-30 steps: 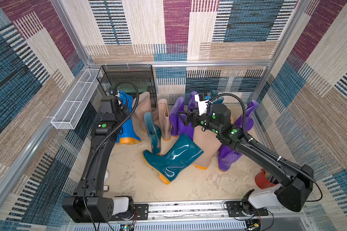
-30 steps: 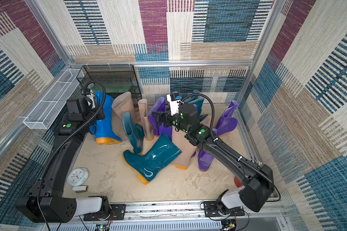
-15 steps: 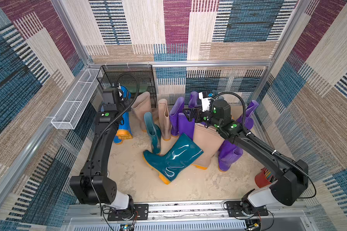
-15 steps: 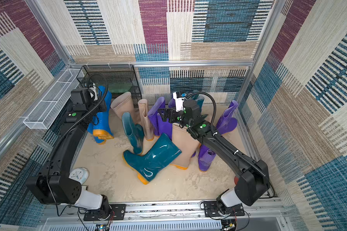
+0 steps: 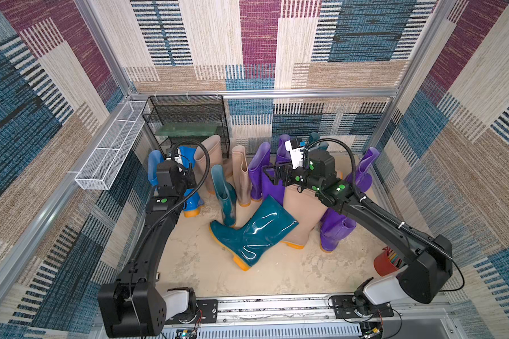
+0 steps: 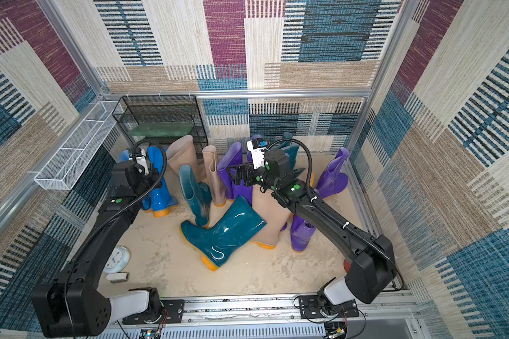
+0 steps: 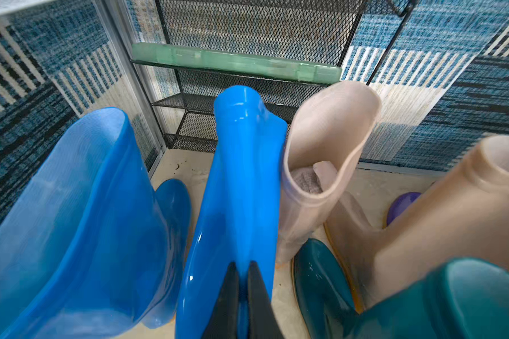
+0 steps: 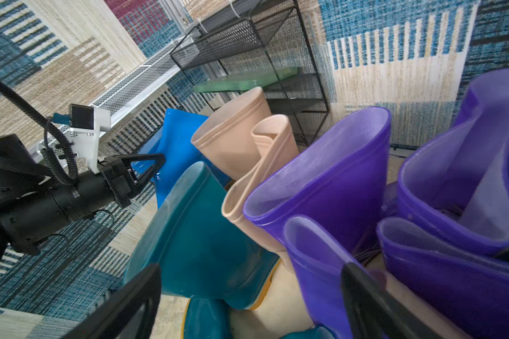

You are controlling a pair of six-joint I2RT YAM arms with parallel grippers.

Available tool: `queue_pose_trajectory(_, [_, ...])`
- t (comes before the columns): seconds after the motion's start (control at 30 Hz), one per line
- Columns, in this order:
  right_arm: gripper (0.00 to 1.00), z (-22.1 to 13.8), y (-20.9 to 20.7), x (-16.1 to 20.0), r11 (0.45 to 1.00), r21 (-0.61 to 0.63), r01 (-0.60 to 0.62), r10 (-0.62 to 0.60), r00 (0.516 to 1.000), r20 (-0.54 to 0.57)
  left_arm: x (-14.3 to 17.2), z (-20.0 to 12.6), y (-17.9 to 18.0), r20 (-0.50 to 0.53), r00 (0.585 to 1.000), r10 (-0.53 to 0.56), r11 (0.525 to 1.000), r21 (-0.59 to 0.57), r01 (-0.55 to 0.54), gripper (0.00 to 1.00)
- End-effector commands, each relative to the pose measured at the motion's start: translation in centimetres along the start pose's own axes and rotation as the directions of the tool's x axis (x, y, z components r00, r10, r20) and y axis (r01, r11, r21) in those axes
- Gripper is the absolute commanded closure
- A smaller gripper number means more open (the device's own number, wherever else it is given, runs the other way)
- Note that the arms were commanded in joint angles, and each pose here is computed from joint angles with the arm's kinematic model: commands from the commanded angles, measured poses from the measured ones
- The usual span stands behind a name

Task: Match and arrange rain boots in pairs
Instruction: Place the rain boot at the center of the board.

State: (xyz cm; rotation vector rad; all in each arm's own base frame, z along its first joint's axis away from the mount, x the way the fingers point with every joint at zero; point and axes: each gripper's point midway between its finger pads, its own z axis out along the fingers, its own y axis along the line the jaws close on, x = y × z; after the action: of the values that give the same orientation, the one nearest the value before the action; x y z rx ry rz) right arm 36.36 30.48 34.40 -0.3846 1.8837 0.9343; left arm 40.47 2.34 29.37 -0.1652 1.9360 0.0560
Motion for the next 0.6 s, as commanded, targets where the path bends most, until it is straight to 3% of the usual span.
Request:
queue_pose_trajectory(0.0, [0.03, -0.7, 0.9, 0.2, 1.0, -0.013, 0.004, -0.004, 1.0, 0.004, 0.1, -2.3, 0.6, 0.012, 0.999, -0.051, 0.999, -0.015, 0.051, 0.83])
queue_pose_trajectory(0.17, [0.04, -2.2, 2.3, 0.7, 1.0, -0.016, 0.016, -0.016, 1.0, 0.013, 2.9, -6.7, 0.6, -0.041, 0.993, -0.115, 0.993, 0.014, 0.115, 0.55])
queue_pose_trajectory(0.27, [0.04, -3.1, 2.9, 1.1, 1.0, -0.019, 0.024, -0.024, 1.0, 0.02, 4.8, -8.9, 0.5, -0.071, 0.984, -0.162, 0.986, 0.033, 0.165, 0.45])
queue_pose_trajectory(0.4, [0.05, -4.1, 3.5, 1.4, 0.999, -0.015, 0.035, -0.035, 0.999, 0.033, 5.8, -11.2, 0.9, -0.099, 0.976, -0.193, 0.98, 0.016, 0.196, 0.44])
queue_pose_trajectory(0.57, [0.05, -5.3, 4.0, 1.7, 0.999, -0.006, 0.053, -0.052, 0.997, 0.048, 3.2, -13.5, 1.1, -0.128, 0.971, -0.202, 0.979, 0.001, 0.204, 0.42])
